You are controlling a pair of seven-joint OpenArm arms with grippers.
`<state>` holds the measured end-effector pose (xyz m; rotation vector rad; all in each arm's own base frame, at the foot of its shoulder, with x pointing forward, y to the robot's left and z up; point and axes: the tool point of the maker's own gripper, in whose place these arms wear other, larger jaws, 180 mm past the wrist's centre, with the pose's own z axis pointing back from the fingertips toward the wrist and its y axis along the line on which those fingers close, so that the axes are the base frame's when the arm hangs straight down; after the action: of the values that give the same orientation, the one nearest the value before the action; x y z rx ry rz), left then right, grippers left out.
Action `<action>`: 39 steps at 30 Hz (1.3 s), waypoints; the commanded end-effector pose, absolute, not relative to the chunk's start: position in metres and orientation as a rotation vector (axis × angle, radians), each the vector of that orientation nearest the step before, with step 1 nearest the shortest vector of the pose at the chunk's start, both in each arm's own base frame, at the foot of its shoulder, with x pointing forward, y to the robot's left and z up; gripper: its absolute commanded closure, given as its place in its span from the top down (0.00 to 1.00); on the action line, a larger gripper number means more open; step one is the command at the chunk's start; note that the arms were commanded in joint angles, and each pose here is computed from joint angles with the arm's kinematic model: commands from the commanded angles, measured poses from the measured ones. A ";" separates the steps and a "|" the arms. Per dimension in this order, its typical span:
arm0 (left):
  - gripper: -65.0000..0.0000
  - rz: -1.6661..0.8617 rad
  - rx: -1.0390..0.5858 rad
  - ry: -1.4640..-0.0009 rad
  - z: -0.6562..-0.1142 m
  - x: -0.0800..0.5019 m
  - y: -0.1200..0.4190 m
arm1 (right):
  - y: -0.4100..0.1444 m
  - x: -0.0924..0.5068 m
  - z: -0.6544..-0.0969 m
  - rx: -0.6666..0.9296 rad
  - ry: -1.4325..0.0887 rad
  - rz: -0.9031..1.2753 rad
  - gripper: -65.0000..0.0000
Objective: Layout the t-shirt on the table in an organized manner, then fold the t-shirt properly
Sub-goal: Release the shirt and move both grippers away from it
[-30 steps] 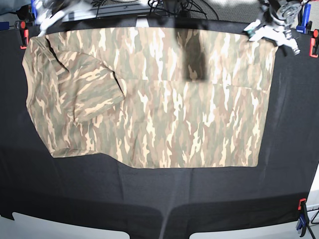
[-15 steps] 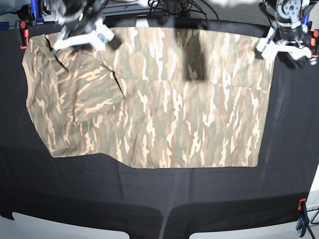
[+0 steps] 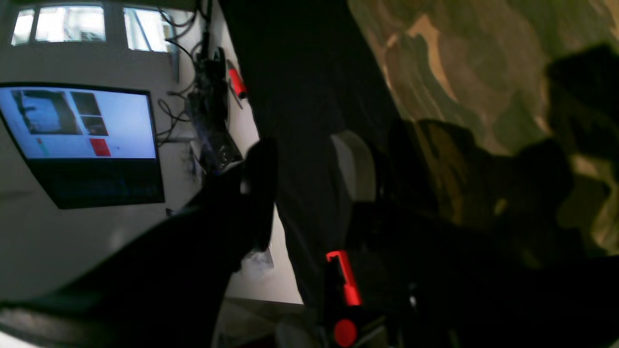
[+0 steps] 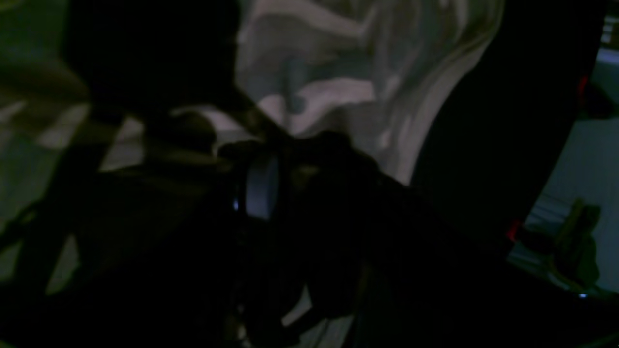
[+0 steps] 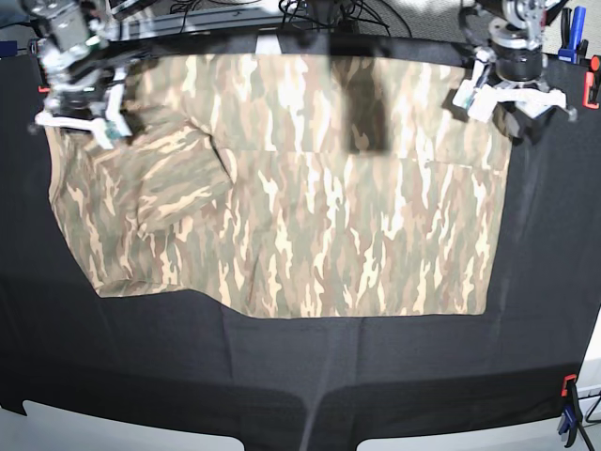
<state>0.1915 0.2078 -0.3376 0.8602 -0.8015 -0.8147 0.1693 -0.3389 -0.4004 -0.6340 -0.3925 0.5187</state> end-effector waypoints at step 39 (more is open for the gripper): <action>0.31 -0.392 0.391 -1.152 -0.229 0.442 0.202 | -0.291 0.215 -0.339 -0.470 -0.666 0.090 0.34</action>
<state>0.4344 0.1982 -0.2525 0.3564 -1.0851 -0.3989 0.2067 -0.2900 -0.3501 -0.4510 -0.6160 0.0799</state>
